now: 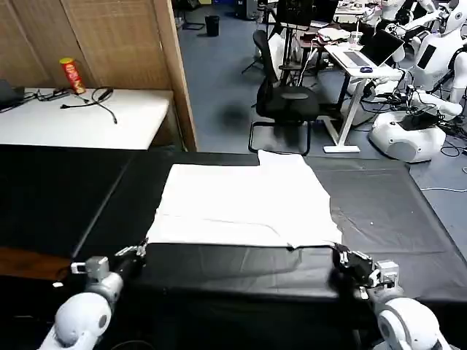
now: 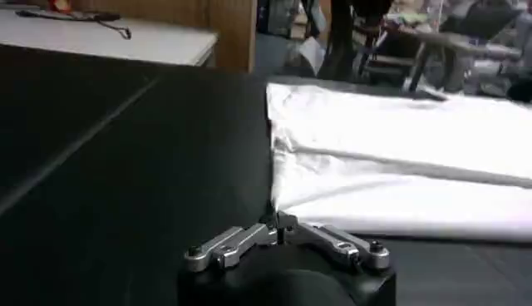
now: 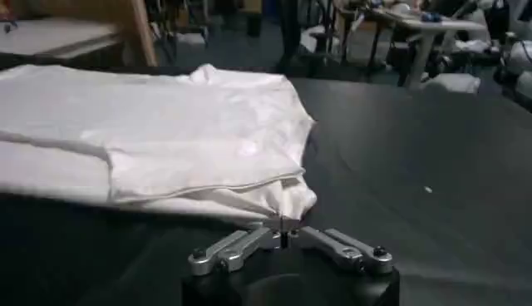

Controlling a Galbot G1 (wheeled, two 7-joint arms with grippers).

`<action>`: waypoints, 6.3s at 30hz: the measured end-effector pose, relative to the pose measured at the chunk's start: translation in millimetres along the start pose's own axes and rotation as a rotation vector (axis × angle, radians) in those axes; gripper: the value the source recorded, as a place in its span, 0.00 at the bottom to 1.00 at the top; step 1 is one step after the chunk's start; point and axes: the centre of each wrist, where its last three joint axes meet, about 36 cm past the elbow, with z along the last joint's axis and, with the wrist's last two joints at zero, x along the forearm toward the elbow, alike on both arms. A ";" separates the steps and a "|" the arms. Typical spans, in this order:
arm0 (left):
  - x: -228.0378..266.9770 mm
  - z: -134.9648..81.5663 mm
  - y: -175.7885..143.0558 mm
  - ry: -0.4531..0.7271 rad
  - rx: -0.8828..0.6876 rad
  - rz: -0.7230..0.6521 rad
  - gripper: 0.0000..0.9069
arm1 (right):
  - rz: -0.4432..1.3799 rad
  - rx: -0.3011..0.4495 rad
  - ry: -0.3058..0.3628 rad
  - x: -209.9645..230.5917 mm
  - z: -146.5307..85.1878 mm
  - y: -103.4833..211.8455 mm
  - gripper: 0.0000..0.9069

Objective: Fold and organize the clothes.

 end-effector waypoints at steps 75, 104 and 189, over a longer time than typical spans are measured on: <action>-213.4 -144.4 16.5 0.062 0.026 0.053 0.24 | 0.012 -0.119 -0.015 -277.3 -167.8 24.1 0.88; -187.8 -148.7 21.4 0.044 -0.002 0.078 0.00 | -0.070 -0.099 -0.179 -229.7 -167.1 3.2 0.02; -53.7 -39.6 14.7 0.030 0.075 0.027 0.19 | 0.026 -0.134 -0.075 -129.3 -41.3 17.0 0.63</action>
